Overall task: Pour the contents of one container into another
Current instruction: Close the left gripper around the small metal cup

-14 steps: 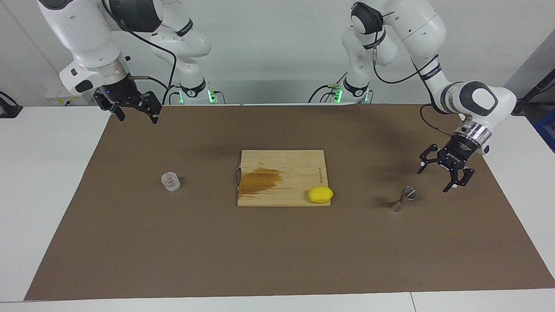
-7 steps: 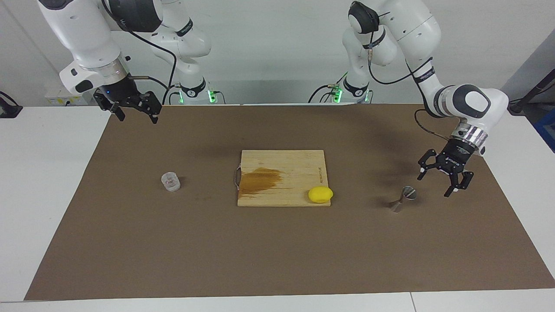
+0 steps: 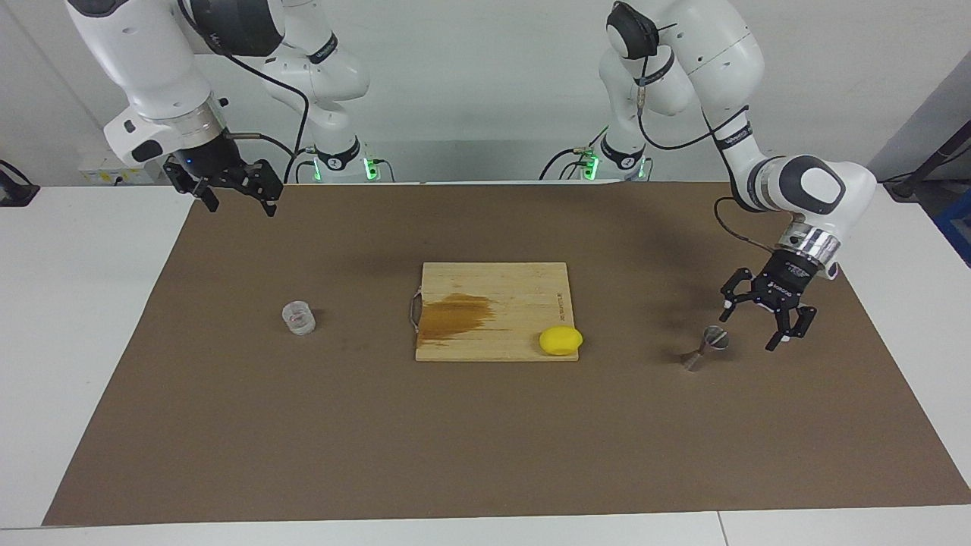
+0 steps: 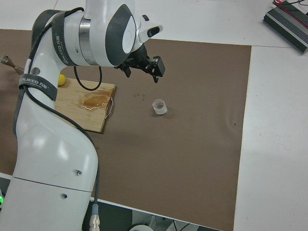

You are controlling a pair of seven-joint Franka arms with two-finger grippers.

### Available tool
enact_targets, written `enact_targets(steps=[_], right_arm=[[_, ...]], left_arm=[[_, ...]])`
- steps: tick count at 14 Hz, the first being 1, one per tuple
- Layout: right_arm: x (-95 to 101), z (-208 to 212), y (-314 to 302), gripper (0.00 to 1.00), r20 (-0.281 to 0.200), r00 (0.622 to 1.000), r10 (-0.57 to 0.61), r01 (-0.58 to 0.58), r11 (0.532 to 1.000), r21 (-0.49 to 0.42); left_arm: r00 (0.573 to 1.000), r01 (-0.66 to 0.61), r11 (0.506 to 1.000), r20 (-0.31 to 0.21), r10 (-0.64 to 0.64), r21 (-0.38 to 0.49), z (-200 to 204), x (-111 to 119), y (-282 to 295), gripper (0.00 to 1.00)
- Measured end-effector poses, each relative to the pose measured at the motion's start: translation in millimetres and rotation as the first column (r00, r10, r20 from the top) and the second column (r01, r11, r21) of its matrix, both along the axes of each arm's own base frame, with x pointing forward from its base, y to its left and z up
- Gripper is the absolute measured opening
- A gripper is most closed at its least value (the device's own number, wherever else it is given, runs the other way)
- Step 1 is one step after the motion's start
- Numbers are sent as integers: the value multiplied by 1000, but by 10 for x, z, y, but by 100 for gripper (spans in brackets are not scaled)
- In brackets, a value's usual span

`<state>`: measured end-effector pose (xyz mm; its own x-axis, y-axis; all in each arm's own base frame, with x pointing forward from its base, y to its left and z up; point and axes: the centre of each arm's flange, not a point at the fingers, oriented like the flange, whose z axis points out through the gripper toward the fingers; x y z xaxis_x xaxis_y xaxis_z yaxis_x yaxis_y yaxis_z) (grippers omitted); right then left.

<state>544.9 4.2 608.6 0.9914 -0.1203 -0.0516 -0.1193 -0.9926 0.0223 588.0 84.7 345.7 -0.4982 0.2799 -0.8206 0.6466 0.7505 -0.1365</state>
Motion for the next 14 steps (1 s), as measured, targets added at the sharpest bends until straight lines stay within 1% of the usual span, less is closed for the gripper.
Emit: enact_targets(steps=[3,7,10,11,13,14], right_arm=[[0,0,0,100,0,1000,0,0,1000,0],[0,0,0,100,0,1000,0,0,1000,0],[0,0,0,100,0,1000,0,0,1000,0],[0,0,0,100,0,1000,0,0,1000,0],[0,0,0,100,0,1000,0,0,1000,0],[0,0,0,100,0,1000,0,0,1000,0]], left_arm=[[1000,22,1000,-6,-22,0,-29,9,-158,100],[1000,27,1000,-13,-27,-2,-59,-6,-211,100],[999,27,1000,-31,-27,9,-152,-56,-311,100],[999,27,1000,-36,-27,11,-174,-68,-334,98],[999,25,1000,-37,-25,14,-179,-71,-339,92],[999,25,1000,-37,-24,15,-179,-71,-338,91]])
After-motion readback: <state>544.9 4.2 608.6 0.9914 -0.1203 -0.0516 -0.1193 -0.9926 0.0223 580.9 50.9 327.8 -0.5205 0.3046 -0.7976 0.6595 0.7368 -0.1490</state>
